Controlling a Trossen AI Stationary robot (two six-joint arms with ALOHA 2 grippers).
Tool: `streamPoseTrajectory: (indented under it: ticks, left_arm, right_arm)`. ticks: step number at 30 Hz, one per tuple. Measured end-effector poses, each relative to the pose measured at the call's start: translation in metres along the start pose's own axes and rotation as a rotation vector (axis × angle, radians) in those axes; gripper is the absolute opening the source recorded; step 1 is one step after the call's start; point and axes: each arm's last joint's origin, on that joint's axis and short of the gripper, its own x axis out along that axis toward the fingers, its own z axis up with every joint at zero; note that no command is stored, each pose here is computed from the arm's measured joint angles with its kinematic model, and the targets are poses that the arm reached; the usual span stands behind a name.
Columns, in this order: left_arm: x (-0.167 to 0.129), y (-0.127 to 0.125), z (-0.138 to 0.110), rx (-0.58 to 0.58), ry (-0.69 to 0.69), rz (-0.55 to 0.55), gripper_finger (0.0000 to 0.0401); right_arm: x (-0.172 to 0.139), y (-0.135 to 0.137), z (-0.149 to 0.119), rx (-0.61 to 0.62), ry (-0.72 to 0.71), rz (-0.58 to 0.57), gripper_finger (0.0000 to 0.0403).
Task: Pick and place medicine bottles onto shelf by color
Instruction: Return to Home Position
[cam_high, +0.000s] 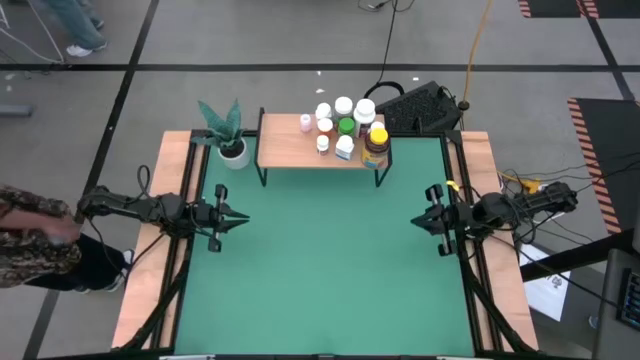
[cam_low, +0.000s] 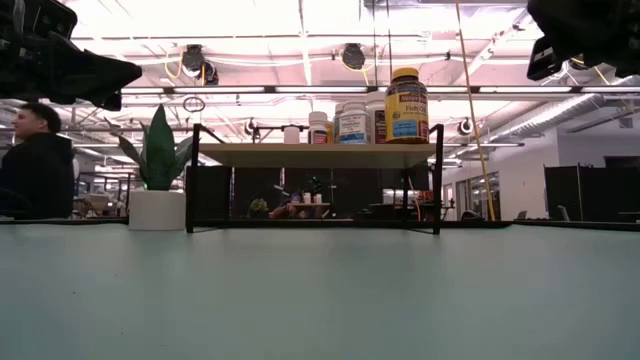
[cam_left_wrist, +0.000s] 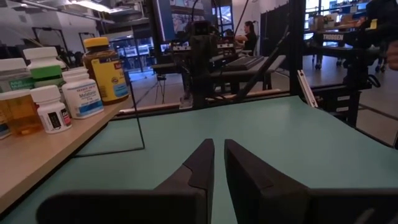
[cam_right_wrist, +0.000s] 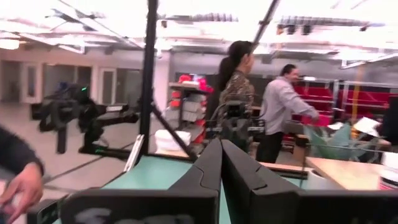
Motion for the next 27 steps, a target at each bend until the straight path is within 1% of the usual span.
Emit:
streamPoseTrajectory:
  ticks: [6,10,12,16,23,27]
  left_arm:
    - [0.000,0.000,0.000,0.000,0.000,0.000,0.0042]
    - [0.000,0.000,0.000,0.000,0.000,0.000,0.0042]
    - [0.000,0.000,0.000,0.000,-0.001,0.000,0.0042]
    - [0.000,0.000,0.000,0.000,-0.001,0.000,0.0042]
    - [0.000,0.000,0.000,0.000,-0.002,0.000,0.0042]
    - [0.000,0.000,0.000,0.000,-0.002,0.000,0.0042]
  right_arm:
    - [-0.002,0.000,-0.001,0.027,0.010,0.003,0.0000]
    - [-0.006,-0.001,-0.001,0.011,0.013,-0.003,0.0000]
    - [-0.007,-0.001,-0.003,0.005,0.031,-0.007,0.0000]
    - [-0.007,-0.001,-0.010,0.002,0.123,-0.010,0.0000]
    - [-0.007,-0.001,-0.013,0.015,0.155,-0.009,0.0000]
    - [-0.008,-0.001,-0.016,-0.010,0.182,-0.006,0.0000]
